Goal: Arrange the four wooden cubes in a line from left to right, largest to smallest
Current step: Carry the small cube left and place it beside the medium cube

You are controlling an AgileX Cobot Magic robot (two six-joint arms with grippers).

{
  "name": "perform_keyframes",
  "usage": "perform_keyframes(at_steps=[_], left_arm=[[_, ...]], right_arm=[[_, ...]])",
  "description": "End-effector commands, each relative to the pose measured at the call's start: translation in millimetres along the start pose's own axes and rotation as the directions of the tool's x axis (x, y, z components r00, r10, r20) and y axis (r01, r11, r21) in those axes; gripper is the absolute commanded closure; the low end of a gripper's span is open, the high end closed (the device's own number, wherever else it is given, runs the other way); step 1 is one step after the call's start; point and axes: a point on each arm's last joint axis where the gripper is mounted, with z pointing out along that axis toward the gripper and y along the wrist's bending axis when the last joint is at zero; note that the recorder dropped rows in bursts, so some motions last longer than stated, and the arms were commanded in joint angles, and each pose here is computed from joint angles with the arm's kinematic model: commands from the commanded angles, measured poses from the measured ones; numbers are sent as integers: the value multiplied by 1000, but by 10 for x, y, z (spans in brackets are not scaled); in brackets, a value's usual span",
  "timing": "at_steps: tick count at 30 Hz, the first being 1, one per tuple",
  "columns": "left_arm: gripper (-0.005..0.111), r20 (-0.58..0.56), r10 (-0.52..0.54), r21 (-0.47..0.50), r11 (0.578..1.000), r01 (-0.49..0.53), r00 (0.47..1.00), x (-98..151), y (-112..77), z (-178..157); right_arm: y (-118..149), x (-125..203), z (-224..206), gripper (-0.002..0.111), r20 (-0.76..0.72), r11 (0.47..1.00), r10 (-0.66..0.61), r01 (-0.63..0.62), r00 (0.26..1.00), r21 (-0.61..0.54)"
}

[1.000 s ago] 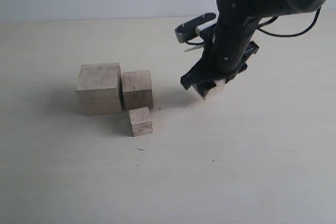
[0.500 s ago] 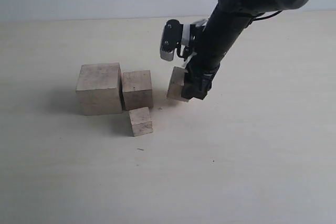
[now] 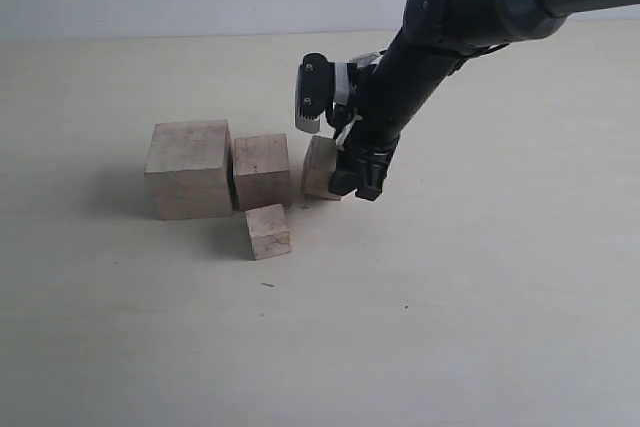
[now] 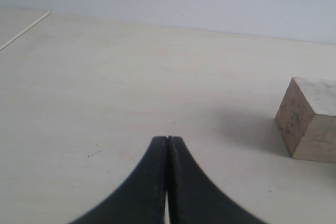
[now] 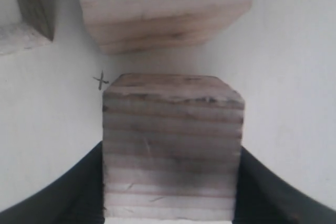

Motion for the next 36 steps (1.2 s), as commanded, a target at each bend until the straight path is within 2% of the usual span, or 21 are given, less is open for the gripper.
perform_keyframes(at_steps=[1, 18, 28, 36], left_arm=[[107, 16, 0, 7, 1000, 0, 1000, -11, -3, -3], [107, 16, 0, 7, 1000, 0, 1000, -11, -3, -3], [107, 16, 0, 7, 1000, 0, 1000, -11, -3, -3], [107, 16, 0, 7, 1000, 0, 1000, -11, -3, -3]], right_arm=[[23, -52, 24, 108, 39, 999, -48, 49, 998, -23], [57, -84, 20, 108, 77, 996, -70, 74, 995, -57], [11, -85, 22, 108, 75, 995, -101, 102, 992, -4], [19, -84, 22, 108, 76, 993, -120, 121, 990, -11]])
